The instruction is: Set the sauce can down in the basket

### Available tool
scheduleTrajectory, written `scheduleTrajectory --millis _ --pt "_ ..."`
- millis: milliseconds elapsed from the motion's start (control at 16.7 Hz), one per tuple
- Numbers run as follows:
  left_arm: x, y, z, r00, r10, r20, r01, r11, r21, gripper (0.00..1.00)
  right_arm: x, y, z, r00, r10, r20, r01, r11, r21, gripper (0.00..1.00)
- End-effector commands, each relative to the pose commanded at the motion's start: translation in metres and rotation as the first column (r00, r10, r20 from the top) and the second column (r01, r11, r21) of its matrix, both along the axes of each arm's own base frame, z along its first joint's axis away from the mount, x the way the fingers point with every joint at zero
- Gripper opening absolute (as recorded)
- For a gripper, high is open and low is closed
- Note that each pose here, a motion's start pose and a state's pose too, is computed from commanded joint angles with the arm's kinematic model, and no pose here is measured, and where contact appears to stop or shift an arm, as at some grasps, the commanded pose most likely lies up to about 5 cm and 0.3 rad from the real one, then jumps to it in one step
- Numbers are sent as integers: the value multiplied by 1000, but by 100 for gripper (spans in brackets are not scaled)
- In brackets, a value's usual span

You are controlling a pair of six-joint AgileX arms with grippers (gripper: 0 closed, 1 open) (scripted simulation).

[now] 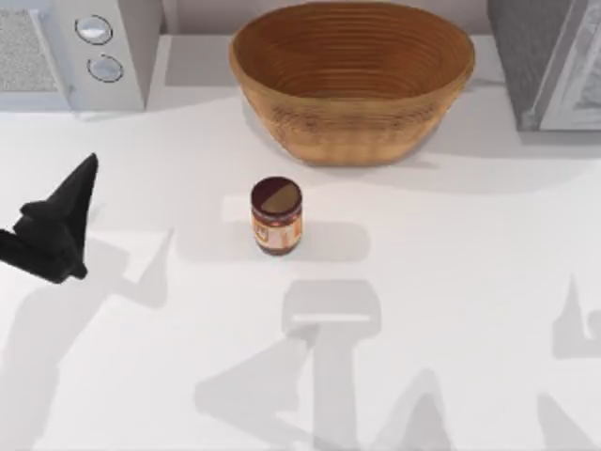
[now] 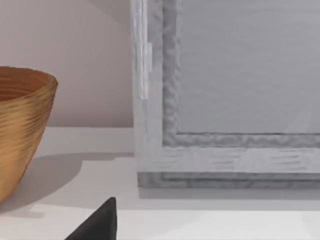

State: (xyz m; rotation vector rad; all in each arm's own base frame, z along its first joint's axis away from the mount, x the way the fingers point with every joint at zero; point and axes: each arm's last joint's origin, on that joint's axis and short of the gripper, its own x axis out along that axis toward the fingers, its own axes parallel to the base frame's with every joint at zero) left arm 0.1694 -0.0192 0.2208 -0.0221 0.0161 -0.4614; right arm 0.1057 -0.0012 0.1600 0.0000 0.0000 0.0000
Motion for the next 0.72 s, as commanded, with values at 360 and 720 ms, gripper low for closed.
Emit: scheduleTrajectory --millis 360,720 --pt "90 -14 -7 946 -323 -17 322 947 -10 100 0 0 0 1000 0 0 0 1000 0 100" --pt "173 -28 -79 796 -606 -5 606 796 -8 100 0 0 0 1000 0 0 0 1000 0 100"
